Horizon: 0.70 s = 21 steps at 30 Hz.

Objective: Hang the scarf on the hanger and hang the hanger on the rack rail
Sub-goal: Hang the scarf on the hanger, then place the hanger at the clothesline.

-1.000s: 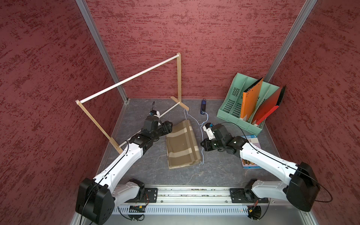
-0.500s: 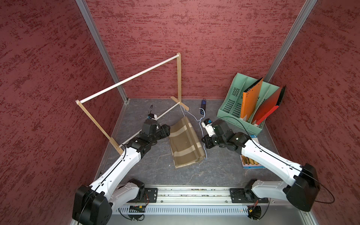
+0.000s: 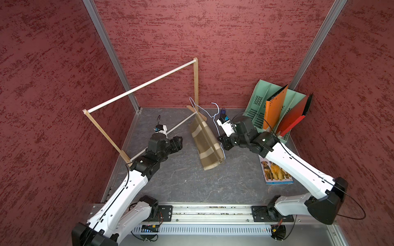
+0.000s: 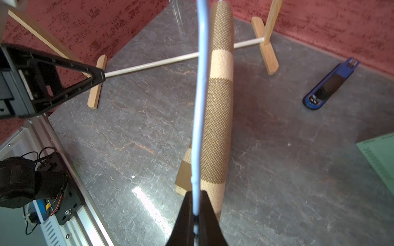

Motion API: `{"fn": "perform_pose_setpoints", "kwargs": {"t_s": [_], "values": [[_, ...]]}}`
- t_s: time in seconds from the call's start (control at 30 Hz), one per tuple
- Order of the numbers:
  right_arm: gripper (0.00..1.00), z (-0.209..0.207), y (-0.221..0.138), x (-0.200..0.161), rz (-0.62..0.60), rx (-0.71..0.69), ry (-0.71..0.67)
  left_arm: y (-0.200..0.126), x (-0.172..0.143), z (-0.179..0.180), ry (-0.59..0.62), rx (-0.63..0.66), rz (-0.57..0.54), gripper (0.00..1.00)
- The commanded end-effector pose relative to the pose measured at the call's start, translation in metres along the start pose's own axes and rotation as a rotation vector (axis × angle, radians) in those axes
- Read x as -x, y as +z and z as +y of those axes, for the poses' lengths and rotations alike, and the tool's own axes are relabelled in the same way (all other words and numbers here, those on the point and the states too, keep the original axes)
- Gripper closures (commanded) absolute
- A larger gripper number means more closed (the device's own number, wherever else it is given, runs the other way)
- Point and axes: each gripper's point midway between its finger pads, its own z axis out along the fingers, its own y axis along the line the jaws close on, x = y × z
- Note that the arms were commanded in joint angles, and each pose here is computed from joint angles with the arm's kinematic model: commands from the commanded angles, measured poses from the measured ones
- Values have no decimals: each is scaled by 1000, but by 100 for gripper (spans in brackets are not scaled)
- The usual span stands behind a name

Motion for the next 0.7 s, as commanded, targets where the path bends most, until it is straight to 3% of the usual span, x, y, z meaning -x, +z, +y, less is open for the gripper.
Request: {"fn": "perform_pose_setpoints", "kwargs": {"t_s": [0.0, 0.2, 0.37, 0.67], "values": [[100, 8, -9, 33, -68, 30, -66, -9, -1, 13, 36, 52, -10, 24], [100, 15, 8, 57, -53, 65, -68, -22, 6, 23, 59, 107, -61, 8], [100, 26, 21, 84, -70, 95, -76, -26, 14, 23, 72, 113, -94, 1], [100, 51, 39, 134, -124, 167, -81, -30, 14, 22, 64, 102, -95, 0]]}}
